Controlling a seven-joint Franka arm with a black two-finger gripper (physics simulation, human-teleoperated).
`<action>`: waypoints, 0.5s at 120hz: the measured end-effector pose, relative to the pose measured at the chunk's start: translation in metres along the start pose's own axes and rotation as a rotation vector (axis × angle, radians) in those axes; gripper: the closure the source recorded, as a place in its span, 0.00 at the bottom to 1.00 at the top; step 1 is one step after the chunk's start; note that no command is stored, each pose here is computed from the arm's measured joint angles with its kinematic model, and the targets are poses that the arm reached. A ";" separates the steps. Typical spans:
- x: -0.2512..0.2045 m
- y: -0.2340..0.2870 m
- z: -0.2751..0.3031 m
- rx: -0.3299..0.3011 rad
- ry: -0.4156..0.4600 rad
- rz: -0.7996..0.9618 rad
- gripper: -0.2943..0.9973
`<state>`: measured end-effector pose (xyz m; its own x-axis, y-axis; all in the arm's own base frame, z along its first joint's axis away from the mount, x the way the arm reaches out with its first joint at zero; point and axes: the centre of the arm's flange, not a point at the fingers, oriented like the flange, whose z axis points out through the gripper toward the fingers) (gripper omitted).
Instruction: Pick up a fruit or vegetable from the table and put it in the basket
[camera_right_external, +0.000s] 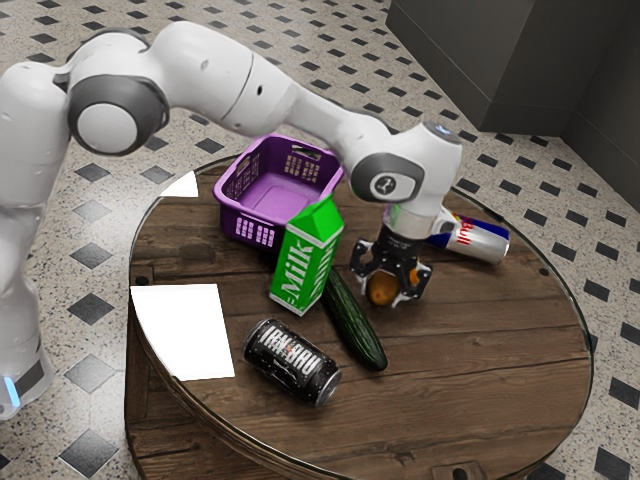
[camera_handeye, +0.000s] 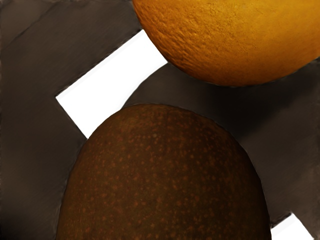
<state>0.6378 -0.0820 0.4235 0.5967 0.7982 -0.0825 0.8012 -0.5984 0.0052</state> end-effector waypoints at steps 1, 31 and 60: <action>0.000 0.000 -0.001 0.000 0.001 -0.001 0.51; -0.005 -0.011 -0.139 -0.083 0.137 -0.025 0.53; 0.123 -0.154 -0.209 -0.010 0.185 -0.358 0.53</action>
<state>0.5966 0.1227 0.6209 0.2769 0.9557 0.1003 0.9598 -0.2800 0.0183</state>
